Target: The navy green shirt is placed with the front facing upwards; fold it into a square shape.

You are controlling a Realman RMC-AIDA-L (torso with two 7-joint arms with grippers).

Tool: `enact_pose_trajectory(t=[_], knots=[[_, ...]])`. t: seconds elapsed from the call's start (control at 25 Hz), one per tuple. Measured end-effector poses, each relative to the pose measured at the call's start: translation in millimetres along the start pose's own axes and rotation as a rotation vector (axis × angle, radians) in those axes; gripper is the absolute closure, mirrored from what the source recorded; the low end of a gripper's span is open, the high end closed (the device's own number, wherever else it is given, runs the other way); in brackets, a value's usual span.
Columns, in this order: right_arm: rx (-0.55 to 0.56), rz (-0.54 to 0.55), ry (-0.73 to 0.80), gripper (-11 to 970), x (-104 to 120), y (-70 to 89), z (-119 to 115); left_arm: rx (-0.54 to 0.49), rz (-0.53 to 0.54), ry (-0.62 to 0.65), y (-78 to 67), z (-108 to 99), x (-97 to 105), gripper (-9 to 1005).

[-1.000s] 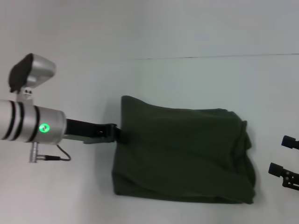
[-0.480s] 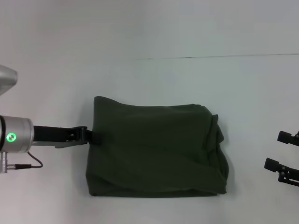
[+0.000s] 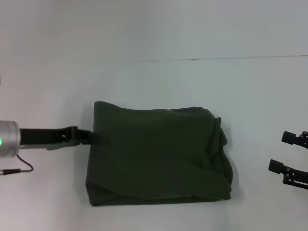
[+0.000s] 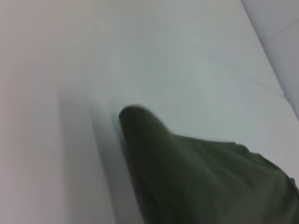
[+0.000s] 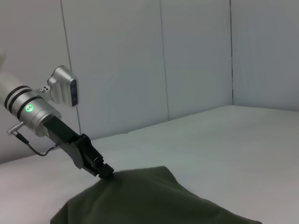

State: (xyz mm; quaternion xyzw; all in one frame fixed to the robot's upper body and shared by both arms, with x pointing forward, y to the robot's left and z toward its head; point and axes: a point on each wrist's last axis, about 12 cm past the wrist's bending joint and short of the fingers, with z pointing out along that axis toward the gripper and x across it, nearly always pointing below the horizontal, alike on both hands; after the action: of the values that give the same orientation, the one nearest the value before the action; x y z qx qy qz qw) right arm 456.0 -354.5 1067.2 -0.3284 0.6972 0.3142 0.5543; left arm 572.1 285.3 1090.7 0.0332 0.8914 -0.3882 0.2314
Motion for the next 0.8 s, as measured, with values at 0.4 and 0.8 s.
enact_pose_trajectory(t=[0.4,0.8], knots=[[-0.091,-0.018,-0.041,80,-14.0,-4.7,31.9,0.023,0.481,-0.264,-11.1,-35.7,-23.1,565],[-0.408,-0.078,0.034,63,-19.9,15.0,107.0,0.411,0.998,-0.145,-42.9,-37.5,0.8,217]])
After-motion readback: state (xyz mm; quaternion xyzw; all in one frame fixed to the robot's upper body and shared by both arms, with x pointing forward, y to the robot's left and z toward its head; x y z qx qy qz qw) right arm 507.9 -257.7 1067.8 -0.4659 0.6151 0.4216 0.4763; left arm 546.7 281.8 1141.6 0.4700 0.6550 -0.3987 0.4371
